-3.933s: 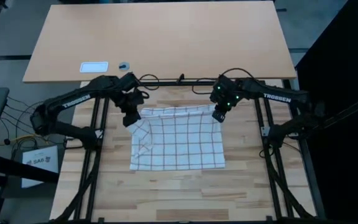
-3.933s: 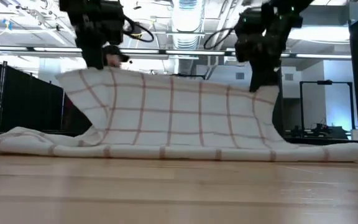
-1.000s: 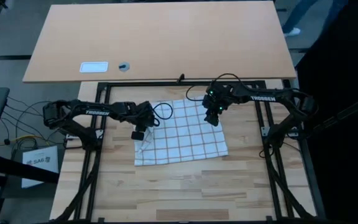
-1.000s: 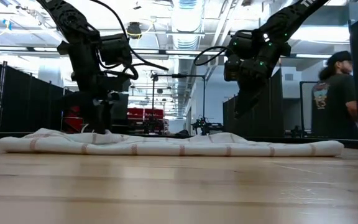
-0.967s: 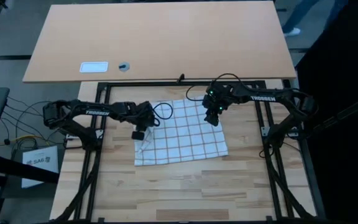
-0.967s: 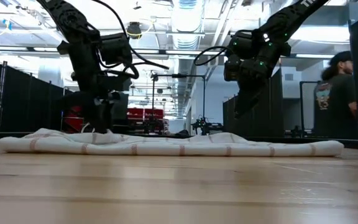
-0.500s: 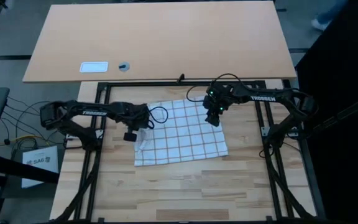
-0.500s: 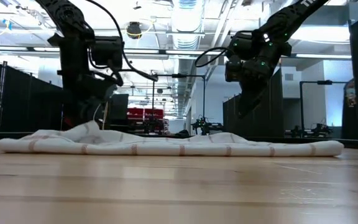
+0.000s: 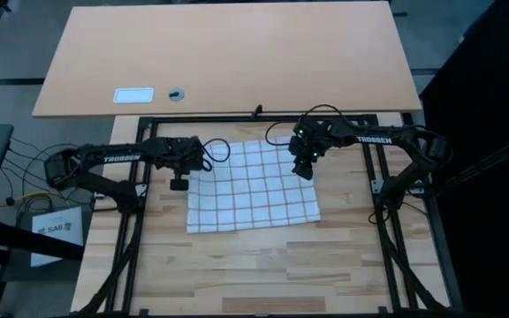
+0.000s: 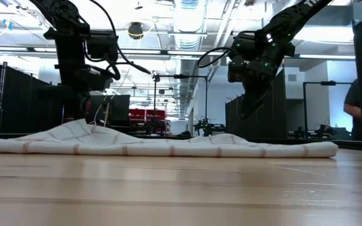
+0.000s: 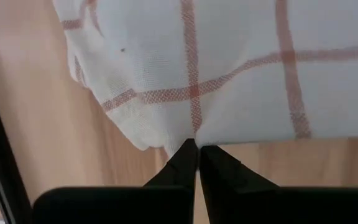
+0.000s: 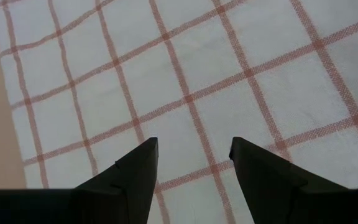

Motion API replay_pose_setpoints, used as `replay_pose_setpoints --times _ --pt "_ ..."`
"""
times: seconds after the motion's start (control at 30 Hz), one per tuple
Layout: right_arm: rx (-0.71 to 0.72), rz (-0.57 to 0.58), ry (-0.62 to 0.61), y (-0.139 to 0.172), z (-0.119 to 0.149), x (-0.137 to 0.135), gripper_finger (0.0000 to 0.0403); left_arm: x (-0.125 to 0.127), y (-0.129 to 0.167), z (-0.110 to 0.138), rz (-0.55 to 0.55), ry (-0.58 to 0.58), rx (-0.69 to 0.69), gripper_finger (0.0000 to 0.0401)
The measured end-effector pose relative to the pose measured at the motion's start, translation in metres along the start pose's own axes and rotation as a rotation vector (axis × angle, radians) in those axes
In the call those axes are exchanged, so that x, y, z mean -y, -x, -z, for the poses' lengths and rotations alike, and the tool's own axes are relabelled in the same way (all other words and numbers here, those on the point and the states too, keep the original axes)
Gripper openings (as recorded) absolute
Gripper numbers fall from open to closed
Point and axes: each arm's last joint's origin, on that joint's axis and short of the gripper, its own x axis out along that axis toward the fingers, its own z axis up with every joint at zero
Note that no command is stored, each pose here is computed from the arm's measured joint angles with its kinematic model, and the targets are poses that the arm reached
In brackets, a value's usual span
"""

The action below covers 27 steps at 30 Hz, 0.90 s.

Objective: Roll towel
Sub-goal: Fold the white checkered towel

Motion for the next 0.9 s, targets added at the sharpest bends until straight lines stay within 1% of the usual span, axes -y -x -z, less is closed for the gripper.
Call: replay_pose_setpoints --times 0.13,0.2,0.4,0.5,0.57,0.67,0.77,0.83,0.9 --pt "-0.001 0.000 0.000 0.000 0.000 0.000 0.0191 -0.005 -0.001 0.003 0.000 0.055 -0.004 0.0002" --pt "-0.001 0.000 0.000 0.000 0.000 0.000 0.0191 -0.007 -0.002 0.005 0.006 0.085 -0.016 0.0013" --pt "0.001 0.001 0.000 0.000 0.000 0.001 0.0191 -0.008 -0.001 0.010 0.035 0.181 -0.059 0.0074" --pt "0.005 0.003 0.001 0.001 0.000 0.002 0.0191 -0.009 0.005 0.007 0.095 0.234 -0.031 0.0109" --pt "0.008 0.006 0.000 0.001 0.000 0.003 0.0191 -0.012 0.012 0.004 0.121 0.245 -0.017 0.0130" --pt "0.010 0.009 -0.003 0.002 0.000 0.005 0.0191 -0.019 0.027 -0.003 0.078 0.240 -0.013 0.0150" --pt "0.048 0.022 -0.009 0.002 -0.003 0.008 0.0191 -0.029 0.041 -0.012 0.007 0.296 0.036 0.0155" --pt "0.107 0.034 -0.029 0.003 -0.009 0.009 0.0191 -0.037 0.042 -0.017 -0.014 0.324 0.105 0.0156" --pt "0.144 0.039 -0.050 0.004 -0.013 0.010 0.0191 -0.045 0.034 -0.020 0.007 0.374 0.168 0.0154"
